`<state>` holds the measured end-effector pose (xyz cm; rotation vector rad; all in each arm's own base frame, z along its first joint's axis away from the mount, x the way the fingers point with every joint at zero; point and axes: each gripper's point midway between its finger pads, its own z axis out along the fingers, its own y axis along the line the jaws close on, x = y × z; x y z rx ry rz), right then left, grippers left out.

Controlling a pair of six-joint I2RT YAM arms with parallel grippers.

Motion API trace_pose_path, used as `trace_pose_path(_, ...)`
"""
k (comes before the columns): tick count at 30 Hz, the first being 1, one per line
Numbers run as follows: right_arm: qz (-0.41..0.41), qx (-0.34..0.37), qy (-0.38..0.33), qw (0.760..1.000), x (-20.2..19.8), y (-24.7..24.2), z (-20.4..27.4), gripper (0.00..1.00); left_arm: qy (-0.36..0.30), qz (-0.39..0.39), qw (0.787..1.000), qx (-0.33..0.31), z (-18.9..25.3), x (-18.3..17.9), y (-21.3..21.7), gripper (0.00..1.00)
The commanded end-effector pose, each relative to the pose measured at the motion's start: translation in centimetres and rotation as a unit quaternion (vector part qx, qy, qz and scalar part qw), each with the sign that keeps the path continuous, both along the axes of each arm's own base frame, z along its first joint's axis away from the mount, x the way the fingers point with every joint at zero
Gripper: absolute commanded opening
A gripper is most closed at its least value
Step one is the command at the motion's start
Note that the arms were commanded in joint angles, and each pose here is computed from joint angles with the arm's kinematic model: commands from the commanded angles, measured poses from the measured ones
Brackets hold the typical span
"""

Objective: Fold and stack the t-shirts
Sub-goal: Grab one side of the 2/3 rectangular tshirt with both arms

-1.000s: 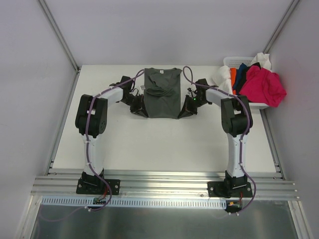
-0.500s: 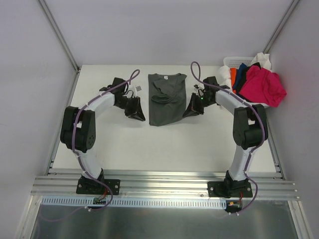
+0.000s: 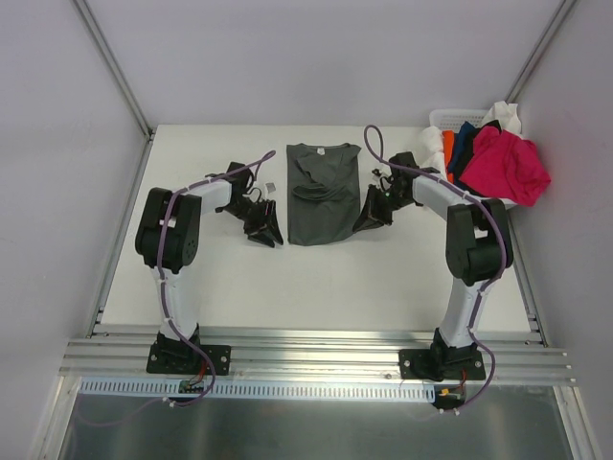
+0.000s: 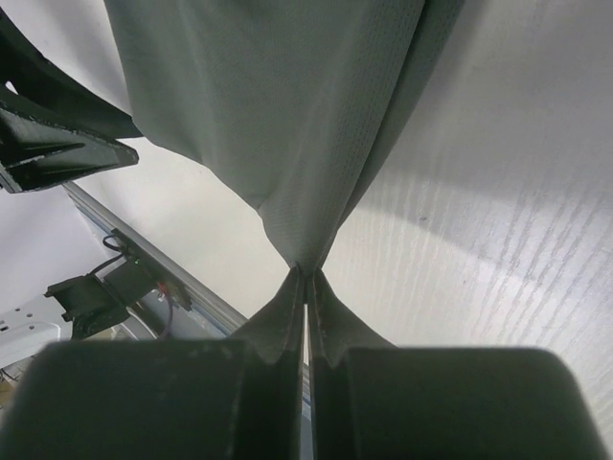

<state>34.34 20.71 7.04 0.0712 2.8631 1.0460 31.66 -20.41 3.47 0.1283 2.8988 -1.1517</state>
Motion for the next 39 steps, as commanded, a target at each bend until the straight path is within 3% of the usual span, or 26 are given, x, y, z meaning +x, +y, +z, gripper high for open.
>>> trace_pose_path(1, 0.003, -0.003, -0.023, 1.000, 1.1, -0.2, 0.7, 0.01, -0.013, -0.011, 0.999, -0.028, 1.5, 1.2, -1.4, 0.38)
trace_pose_path(7, 0.003, -0.006, -0.029, 1.000, 1.3, -0.3, 0.8, 0.00, -0.015, -0.036, 0.999, -0.033, 1.5, 1.2, -3.6, 0.42)
trace_pose_path(11, 0.004, -0.007, -0.032, 0.999, 1.3, -0.3, 0.9, 0.01, -0.017, -0.049, 0.998, -0.036, 1.5, 1.1, -4.6, 0.58)
trace_pose_path(15, 0.004, -0.008, -0.031, 0.999, 1.2, -0.3, 0.8, 0.00, -0.013, -0.053, 0.998, -0.032, 1.1, 0.8, -5.0, 0.57)
trace_pose_path(18, 0.003, -0.007, -0.032, 0.999, 1.4, -0.3, 0.8, 0.00, -0.013, -0.054, 0.998, -0.027, 0.8, 1.0, -5.0, 0.43)
trace_pose_path(20, 0.004, -0.007, -0.034, 0.999, 1.5, -0.2, 0.8, 0.01, -0.015, -0.054, 0.998, -0.027, 0.7, 1.2, -5.1, 0.13)
trace_pose_path(22, 0.004, -0.007, -0.034, 0.999, 1.7, -0.2, 0.8, 0.01, -0.017, -0.055, 0.998, -0.025, 0.6, 1.2, -5.0, 0.02)
trace_pose_path(30, 0.003, -0.004, -0.047, 0.999, 2.0, -0.2, 2.0, 0.01, -0.038, -0.067, 0.997, -0.029, 2.3, -0.3, -4.3, 0.00)
trace_pose_path(39, 0.005, 0.014, -0.077, 0.997, 0.8, -0.3, 6.0, 0.01, -0.113, -0.077, 0.990, -0.034, 8.0, -1.9, -2.8, 0.00)
